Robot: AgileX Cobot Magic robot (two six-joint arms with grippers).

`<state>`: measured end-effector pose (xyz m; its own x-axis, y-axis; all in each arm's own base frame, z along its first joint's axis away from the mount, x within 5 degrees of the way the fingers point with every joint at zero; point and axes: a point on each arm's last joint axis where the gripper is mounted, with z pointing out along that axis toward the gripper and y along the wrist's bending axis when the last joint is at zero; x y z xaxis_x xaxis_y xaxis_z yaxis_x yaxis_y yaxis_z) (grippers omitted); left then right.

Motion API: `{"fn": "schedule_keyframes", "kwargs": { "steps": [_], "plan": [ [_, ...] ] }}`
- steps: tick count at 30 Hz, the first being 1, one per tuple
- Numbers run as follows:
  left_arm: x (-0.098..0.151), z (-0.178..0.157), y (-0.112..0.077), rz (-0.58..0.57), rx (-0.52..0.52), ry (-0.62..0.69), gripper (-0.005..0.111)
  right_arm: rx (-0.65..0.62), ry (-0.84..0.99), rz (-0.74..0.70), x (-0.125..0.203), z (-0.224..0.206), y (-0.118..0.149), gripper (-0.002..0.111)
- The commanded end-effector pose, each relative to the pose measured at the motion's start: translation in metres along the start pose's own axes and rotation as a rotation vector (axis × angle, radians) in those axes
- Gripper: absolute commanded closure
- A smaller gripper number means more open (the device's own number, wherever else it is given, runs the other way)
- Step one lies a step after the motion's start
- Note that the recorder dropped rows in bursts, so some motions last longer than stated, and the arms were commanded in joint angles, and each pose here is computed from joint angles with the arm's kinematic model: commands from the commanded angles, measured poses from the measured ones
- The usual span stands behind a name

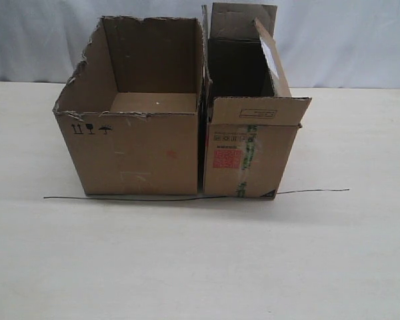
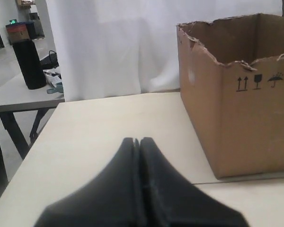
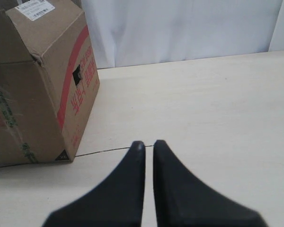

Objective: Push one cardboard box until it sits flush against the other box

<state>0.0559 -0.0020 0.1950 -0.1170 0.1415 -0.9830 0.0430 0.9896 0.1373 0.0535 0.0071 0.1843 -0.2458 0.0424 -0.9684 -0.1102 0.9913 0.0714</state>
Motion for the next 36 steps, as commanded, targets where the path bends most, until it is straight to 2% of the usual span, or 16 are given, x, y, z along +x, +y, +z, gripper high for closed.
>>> {"fn": "schedule_keyframes", "kwargs": {
  "steps": [1, 8, 16, 36],
  "plan": [
    [0.0050, -0.0001, -0.0010, -0.004, 0.009, 0.046, 0.107, 0.005, -0.007, -0.003, 0.0002, 0.0000, -0.0003, 0.103],
    [-0.0029, -0.0001, 0.0008, -0.064, -0.009, -0.041, 0.107, 0.005, -0.007, -0.003, 0.0002, 0.0000, -0.0003, 0.103],
    [-0.0017, -0.0001, 0.0006, -0.128, -0.005, -0.028, 0.107, 0.005, -0.007, -0.003, 0.0002, 0.0000, -0.0003, 0.103],
    [-0.0023, -0.0001, 0.0007, -0.128, -0.006, -0.035, 0.107, 0.005, -0.007, -0.003, 0.0002, 0.0000, -0.0003, 0.103]
  ]
}}
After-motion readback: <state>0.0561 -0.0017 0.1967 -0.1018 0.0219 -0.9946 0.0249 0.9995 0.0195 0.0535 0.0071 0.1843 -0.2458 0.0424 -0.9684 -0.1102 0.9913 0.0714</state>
